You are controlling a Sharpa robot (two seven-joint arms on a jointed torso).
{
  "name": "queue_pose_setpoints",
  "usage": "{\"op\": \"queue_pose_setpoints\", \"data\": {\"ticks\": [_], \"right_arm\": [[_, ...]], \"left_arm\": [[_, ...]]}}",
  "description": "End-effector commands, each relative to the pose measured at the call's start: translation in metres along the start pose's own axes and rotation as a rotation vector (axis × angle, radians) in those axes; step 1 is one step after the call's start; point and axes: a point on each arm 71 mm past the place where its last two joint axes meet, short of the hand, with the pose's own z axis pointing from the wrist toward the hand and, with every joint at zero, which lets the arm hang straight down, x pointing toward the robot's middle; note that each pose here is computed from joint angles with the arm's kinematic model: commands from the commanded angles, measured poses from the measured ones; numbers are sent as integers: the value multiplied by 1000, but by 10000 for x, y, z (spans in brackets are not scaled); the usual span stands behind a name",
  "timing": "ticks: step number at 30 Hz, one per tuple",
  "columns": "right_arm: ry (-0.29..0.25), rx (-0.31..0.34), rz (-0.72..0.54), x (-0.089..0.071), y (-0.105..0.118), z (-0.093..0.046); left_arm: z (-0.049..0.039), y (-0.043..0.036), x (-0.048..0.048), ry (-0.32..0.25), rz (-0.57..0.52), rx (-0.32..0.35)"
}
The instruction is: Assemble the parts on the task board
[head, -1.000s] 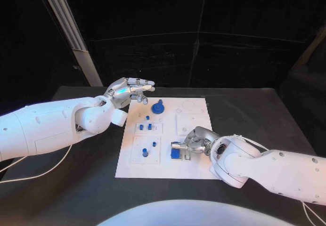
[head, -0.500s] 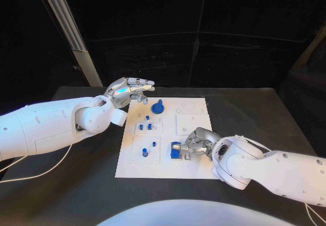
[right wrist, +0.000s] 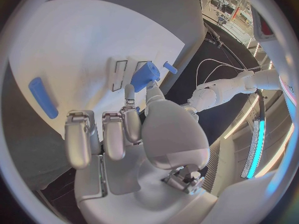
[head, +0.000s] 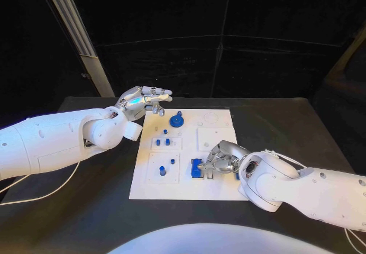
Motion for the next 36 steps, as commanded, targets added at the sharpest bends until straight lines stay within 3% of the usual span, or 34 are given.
{"op": "queue_pose_setpoints", "data": {"ticks": [1, 7, 13, 16, 22, 36], "right_arm": [[-18, -14, -40, 3, 9, 3], [-37, -85, -5, -8, 67, -17], [-50, -263, 57, -26, 187, -68], [-42, -305, 51, -18, 220, -76], [-6, -292, -3, 17, 214, -34], [11, -203, -119, 60, 182, 73]], "left_arm": [[2, -13, -1, 8, -6, 4], [0, -14, -7, 7, -5, 4], [-3, -16, -25, 2, -3, 5], [-6, -18, -34, -1, -2, 6], [-7, -19, -35, -1, -2, 7], [-10, -19, -32, -1, -2, 6]]}}
